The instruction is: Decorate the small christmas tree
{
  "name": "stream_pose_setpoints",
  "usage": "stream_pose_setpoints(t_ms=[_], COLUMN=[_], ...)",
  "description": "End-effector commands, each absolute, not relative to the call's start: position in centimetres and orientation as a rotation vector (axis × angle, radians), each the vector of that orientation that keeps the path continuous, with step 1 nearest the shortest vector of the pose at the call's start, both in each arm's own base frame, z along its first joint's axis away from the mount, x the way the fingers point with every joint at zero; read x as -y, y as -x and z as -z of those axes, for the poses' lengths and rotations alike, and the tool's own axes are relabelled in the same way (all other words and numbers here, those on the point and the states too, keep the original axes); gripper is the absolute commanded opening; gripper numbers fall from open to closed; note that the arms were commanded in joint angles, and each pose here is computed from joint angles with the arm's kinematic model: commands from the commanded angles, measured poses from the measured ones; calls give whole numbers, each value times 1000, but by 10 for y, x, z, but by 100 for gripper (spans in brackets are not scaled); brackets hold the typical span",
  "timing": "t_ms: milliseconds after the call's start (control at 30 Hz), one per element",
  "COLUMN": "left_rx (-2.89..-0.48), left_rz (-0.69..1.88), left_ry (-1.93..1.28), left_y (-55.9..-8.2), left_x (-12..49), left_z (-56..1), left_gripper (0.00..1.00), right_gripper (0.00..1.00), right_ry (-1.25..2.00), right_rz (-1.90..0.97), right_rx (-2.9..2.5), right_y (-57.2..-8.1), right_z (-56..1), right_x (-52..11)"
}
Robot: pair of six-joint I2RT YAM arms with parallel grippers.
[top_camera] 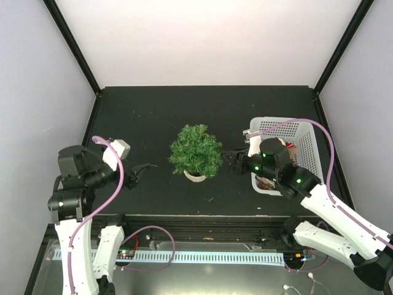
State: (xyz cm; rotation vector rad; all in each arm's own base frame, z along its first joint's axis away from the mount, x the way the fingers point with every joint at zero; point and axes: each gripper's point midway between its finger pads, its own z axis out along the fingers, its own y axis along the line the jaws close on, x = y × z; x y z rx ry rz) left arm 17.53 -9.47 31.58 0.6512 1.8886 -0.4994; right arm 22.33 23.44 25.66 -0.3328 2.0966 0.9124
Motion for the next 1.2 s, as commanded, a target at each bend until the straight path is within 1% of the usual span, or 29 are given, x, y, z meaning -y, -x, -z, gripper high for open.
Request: stream_pose_setpoints(t_ms=[0, 133, 267, 367, 567, 733, 1000, 1167], left_rx=[-1942, -1992, -2018, -2037, -2059, -2072, -2090, -2130], left_rz=[462, 489, 493, 510, 610, 721, 814, 801], left_ry=[-649, -655, -667, -665, -679, -668, -657, -662], left_y=[-177, -180, -186, -194, -205, -214, -229, -235], left_x=[89, 88, 87, 86, 91, 98, 104, 101], left_z=[-319, -314, -303, -292, -281, -273, -274, -265], left_gripper=[99, 99, 99, 99, 99, 99, 99, 99], right_gripper=[72, 74, 74, 73, 71, 66, 54, 53], right_ry=[197, 27, -124, -157, -306, -425, -613, -809], right_rz=[-656, -573, -593, -630, -421, -310, -159, -46], right_rx=[-2189, -2263, -2328, -2378, -2434, -2496, -2611, -2649], right_y=[-233, -249, -269, -281, -293, -287, -265, -251], right_z=[-246, -233, -213, -199, -182, -163, -139, -131], right_x=[-191, -160, -134, -132, -99, -76, -44, -18])
